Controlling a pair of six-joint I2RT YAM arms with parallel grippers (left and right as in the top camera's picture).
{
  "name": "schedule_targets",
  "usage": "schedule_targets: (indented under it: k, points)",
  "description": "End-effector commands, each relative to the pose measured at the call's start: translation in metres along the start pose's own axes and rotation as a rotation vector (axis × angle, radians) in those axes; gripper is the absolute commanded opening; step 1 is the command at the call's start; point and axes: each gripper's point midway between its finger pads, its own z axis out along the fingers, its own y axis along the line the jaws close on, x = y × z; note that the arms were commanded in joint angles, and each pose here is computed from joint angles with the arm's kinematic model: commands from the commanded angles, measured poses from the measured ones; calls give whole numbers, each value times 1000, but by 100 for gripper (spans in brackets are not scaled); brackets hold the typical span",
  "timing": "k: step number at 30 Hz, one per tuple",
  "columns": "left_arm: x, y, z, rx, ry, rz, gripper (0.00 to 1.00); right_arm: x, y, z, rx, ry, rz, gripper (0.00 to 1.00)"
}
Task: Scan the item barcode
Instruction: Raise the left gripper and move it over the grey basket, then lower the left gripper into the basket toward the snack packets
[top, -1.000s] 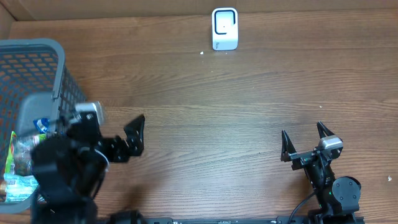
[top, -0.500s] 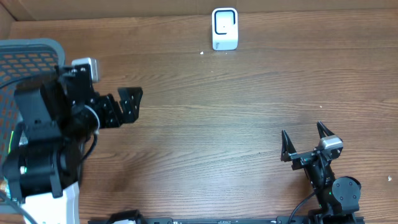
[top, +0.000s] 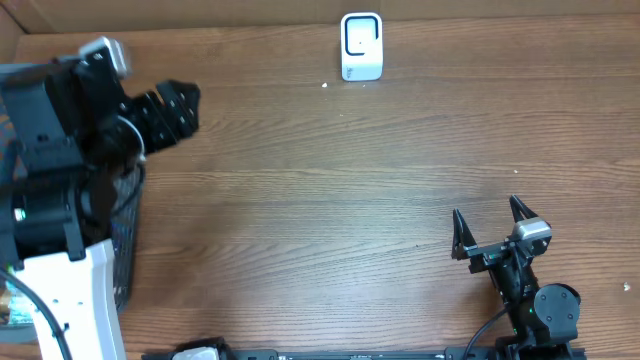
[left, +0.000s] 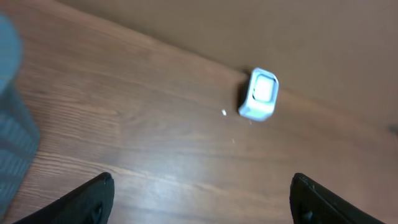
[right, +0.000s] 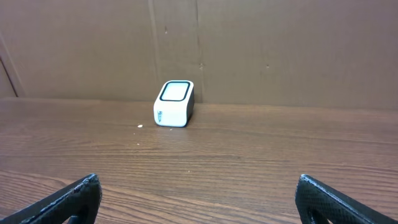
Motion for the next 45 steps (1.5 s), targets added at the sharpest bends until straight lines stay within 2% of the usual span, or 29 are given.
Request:
schedule_targets:
  k: [1,6,14,18,22,26,28,34,40,45]
  points:
    - [-21,4,-3,-61,-53,-90,80,2,1,0,-4,-4,2,100]
    - [-36,5,-30,-114,-107,-98,79,2,1,0,-4,-4,2,100]
    - [-40,30,-84,-315,-182,-117,79,2,1,0,-4,-4,2,100]
    - [-27,52,-103,-425,-172,-229,77,2,1,0,-4,-4,2,100]
    - [-17,92,-123,-610,-191,-347,78,2,1,0,-4,-4,2,100]
    - [-9,129,-135,-731,-172,-456,79,2,1,0,-4,-4,2,100]
    - [-8,149,-138,-778,-160,-503,82,2,1,0,-4,-4,2,100]
    - [-6,210,-122,-772,-28,-604,84,2,1,0,-4,-4,2,100]
    - [21,276,-85,-797,192,-768,66,2,1,0,-4,-4,2,100]
    - [39,313,-56,-870,300,-827,63,2,1,0,-4,-4,2,100]
